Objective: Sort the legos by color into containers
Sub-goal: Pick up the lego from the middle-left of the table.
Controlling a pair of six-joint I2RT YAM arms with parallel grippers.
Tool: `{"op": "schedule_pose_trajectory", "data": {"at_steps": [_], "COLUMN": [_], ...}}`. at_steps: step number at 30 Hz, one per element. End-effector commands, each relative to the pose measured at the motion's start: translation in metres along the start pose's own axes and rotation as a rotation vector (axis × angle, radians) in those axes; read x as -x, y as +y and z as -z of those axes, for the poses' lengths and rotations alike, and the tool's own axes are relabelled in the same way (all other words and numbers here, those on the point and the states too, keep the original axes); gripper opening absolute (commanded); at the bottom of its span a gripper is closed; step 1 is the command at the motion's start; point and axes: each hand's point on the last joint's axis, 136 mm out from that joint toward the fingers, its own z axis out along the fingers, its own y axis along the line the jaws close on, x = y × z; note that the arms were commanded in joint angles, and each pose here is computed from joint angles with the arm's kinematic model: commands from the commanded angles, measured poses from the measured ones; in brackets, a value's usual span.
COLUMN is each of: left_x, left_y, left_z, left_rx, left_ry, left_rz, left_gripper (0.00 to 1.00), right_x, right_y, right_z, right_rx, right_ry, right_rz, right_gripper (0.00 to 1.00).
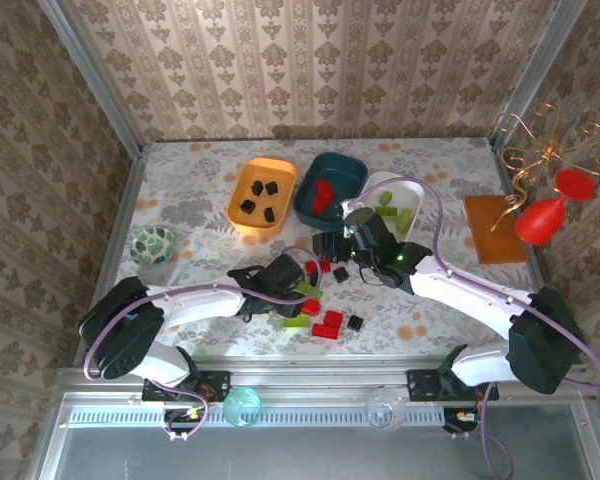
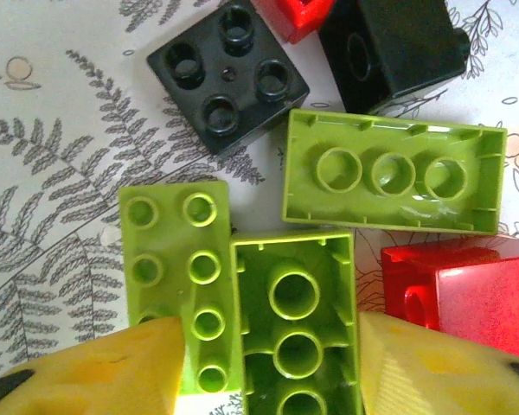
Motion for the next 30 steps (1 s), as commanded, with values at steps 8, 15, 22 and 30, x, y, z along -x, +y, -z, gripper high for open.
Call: {"op": "schedule_pose_trajectory", "data": {"at_steps": [8, 15, 22, 30], "left_x": [0.002, 0.021, 0.053, 0.146], "left_y": [0.002, -0.004, -0.020, -0.054], "left_z": [0.000, 0.029, 0.056, 0.063], "left_rx": [0.091, 0.063, -0.004, -0.109], "left_ry": [0.007, -0.065, -0.147, -0.295], "left_rz": [-0.073, -0.068, -0.057, -0.092], "left_gripper": [0.37, 0.32, 0.31, 0.31], "right_x": [0.011, 0.012, 0.013, 0.009], "right_y": [-0.012, -0.016, -0.032, -0.088], "right_z": [0.012, 0.014, 0.027, 0.078], "right_rx": [-0.024, -0.031, -0.070, -0.250], "right_ry": [-0.048, -0.053, -0.079, -0.194], "right_rz": [-0.034, -0.041, -0.065, -0.165], "right_gripper": [0.80, 0.80, 0.80, 0.81]}}
